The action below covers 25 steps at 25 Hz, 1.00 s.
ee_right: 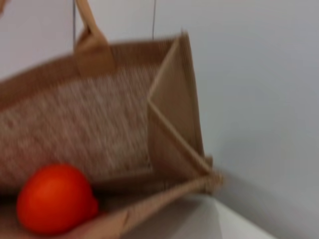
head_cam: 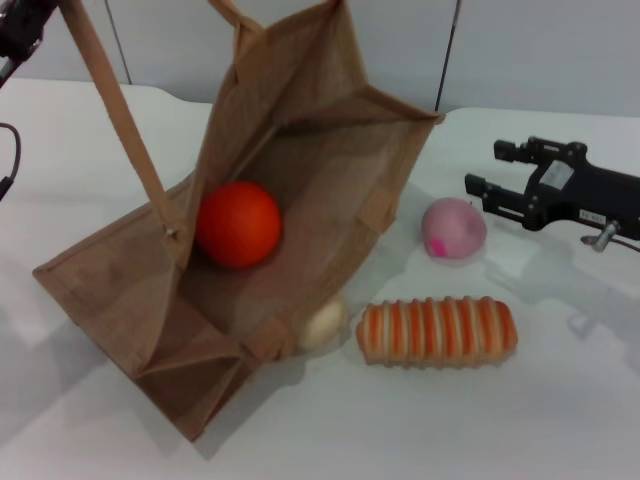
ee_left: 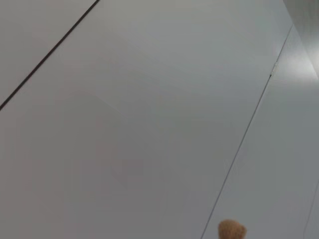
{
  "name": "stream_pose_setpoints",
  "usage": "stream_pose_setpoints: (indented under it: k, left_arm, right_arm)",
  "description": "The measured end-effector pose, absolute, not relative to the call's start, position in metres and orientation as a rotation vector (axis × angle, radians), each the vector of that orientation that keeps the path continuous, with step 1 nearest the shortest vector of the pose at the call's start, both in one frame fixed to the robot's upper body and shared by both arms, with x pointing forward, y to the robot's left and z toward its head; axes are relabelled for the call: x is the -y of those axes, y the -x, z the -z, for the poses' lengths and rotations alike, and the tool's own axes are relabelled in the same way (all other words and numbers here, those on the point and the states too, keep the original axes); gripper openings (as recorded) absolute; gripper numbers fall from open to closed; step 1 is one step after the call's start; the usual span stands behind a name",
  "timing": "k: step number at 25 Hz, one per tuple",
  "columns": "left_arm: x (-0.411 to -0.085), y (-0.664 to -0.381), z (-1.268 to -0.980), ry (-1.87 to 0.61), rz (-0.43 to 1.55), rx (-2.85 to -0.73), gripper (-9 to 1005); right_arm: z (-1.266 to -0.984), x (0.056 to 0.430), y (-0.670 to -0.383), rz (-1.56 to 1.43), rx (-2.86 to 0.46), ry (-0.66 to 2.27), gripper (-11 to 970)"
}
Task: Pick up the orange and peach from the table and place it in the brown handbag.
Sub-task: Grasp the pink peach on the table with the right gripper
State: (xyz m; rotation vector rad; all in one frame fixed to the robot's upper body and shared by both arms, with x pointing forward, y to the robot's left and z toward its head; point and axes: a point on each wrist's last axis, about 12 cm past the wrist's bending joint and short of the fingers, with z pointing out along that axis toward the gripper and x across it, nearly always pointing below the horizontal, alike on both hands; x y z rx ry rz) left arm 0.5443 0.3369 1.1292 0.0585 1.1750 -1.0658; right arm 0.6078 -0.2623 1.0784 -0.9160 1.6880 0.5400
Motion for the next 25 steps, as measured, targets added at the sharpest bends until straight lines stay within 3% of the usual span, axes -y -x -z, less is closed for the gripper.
stream_pose_setpoints:
  k: [25]
  left_arm:
    - [-0.329,-0.548,-1.128,-0.063,1.070,-1.167,135]
  right_arm:
    - [-1.064,0.225,-0.629,-0.467,-1.954,1.074,680]
